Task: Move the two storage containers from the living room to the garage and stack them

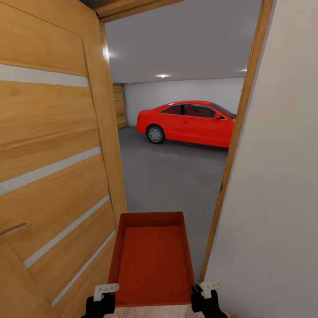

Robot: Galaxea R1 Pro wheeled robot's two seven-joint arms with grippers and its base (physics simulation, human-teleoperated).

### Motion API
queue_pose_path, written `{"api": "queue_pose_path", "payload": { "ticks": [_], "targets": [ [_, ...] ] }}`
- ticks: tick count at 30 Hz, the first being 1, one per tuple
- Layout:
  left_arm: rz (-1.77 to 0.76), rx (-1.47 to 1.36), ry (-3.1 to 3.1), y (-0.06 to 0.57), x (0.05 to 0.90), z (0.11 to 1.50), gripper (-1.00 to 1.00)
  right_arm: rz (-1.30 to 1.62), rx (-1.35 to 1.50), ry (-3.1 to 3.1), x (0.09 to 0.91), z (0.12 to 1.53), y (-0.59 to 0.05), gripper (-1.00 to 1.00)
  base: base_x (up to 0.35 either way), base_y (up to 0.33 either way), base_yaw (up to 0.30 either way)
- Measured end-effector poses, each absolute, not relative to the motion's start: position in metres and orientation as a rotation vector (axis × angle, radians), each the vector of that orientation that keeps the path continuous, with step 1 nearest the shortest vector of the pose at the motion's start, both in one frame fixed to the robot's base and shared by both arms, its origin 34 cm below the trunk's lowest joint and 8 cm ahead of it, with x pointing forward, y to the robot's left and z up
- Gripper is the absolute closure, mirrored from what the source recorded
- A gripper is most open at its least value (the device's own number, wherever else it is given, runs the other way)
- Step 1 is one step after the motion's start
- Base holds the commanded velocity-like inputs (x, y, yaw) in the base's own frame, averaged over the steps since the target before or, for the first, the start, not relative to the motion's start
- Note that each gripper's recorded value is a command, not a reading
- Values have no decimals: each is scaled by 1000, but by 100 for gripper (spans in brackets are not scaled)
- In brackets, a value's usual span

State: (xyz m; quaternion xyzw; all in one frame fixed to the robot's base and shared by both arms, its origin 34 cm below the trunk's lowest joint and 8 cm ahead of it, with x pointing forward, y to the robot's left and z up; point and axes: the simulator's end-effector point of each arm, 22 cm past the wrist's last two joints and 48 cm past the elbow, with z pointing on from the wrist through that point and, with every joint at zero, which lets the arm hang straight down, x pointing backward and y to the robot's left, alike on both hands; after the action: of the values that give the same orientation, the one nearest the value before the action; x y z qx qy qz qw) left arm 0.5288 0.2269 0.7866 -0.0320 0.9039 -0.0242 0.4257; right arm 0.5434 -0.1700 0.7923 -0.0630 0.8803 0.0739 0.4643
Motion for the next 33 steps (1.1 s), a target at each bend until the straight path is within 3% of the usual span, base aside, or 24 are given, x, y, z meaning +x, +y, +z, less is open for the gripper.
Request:
{"api": "queue_pose_path", "payload": {
  "ticks": [8, 18, 33],
  "targets": [
    [-60, -80, 2260, 227, 529, 787, 100, 181, -156, 2162, 543, 792, -170, 100, 0, 0, -254],
    [-61, -80, 2259, 227, 529, 787, 100, 181, -156, 2162, 544, 792, -170, 100, 0, 16, -26],
    [-60, -79, 2260, 227, 529, 787, 100, 181, -155, 2163, 543, 792, -170, 100, 63, 242, 0]
  ]
}}
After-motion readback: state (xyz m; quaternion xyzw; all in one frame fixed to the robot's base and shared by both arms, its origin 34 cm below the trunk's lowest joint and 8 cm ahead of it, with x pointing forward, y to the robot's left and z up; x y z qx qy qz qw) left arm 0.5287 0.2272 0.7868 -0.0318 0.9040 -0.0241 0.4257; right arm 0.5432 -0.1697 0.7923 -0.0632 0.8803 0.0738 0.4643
